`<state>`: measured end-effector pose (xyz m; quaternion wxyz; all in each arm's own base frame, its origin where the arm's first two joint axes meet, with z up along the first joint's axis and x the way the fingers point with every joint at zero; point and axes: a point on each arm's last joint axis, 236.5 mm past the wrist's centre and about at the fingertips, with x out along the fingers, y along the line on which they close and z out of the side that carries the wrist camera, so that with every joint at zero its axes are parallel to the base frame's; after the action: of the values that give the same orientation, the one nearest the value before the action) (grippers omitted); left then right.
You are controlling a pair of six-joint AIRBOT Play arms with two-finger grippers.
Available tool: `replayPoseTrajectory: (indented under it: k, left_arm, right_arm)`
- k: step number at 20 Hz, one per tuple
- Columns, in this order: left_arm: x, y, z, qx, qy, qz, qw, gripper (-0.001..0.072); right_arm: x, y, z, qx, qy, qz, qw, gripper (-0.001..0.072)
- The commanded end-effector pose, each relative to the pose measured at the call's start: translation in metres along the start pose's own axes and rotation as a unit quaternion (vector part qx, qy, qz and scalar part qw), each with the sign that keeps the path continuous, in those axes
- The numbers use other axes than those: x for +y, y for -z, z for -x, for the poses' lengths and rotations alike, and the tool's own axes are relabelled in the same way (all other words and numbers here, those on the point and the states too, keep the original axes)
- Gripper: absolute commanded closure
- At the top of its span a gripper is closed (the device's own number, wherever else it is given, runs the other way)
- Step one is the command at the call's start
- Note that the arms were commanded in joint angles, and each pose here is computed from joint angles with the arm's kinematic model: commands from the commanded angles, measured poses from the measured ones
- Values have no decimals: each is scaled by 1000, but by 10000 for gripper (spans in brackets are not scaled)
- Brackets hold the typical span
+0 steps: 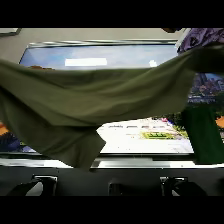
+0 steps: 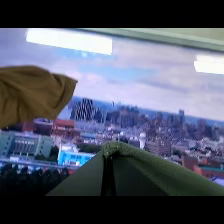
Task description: Fold the clothes and pants, and hang the long-sleeved shirts on hangers.
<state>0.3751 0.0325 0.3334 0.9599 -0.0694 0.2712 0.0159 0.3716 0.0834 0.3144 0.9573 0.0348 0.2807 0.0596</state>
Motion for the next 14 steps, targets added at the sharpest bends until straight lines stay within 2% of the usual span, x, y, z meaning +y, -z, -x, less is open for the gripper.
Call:
replayPoseTrajectory:
  k: [1, 6, 9, 12, 13, 14]
  left_arm:
    - [10, 75, -128, 138, 11, -6, 990, 691]
    - [11, 205, -276, 291, 20, 25, 956, 691]
    - [5, 257, -312, 341, 28, 48, 939, 691]
    - [1, 269, -320, 351, 36, 61, 934, 690]
    - [1, 265, -318, 347, 36, 61, 935, 677]
    - [1, 259, -315, 341, 36, 61, 937, 586]
  right_arm:
    - [23, 77, -126, 139, -20, -10, 990, 686]
    - [34, 170, -274, 221, -14, -68, 973, 686]
    - [36, 201, -316, 230, -6, -116, 966, 686]
    - [37, 197, -324, 215, -7, -135, 967, 686]
    - [37, 194, -323, 212, -8, -134, 968, 685]
    - [37, 190, -321, 213, -7, -133, 968, 673]
